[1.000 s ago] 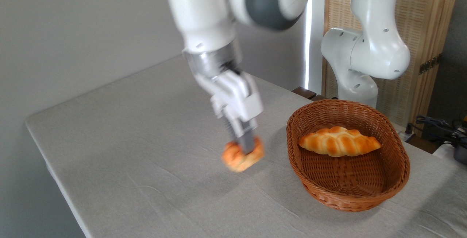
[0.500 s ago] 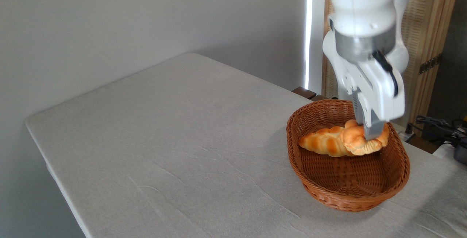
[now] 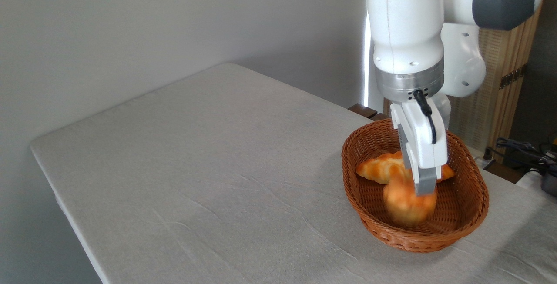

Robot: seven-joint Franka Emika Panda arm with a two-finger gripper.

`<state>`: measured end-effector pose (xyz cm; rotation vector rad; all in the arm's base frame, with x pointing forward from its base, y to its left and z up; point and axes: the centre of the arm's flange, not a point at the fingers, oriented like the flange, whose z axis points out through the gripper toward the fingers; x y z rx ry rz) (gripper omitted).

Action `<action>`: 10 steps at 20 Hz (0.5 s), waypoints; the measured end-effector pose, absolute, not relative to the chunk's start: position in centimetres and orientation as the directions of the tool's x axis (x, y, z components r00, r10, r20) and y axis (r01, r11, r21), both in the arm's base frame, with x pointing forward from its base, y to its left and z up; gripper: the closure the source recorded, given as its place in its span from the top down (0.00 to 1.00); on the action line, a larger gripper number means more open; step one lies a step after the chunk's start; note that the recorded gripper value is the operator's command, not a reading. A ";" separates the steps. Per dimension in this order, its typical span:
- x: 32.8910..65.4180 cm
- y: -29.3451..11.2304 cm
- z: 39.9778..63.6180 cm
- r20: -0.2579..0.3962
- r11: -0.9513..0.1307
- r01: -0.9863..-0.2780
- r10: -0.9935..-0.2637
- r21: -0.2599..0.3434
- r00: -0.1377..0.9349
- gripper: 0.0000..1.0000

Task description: Put bread into the basket

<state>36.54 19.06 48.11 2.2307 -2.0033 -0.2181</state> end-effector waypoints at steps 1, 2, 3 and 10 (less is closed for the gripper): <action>36.6 19.0 47.9 -0.019 -0.106 -0.974 -0.994 0.200 0.105 1.00; 36.7 19.0 47.9 -0.020 -0.106 -0.974 -0.994 0.202 0.104 1.00; 36.7 18.9 47.9 -0.021 -0.104 -0.974 -0.995 0.203 0.102 1.00; 41.3 9.7 56.2 0.035 -0.283 -0.958 -0.958 0.037 0.284 1.00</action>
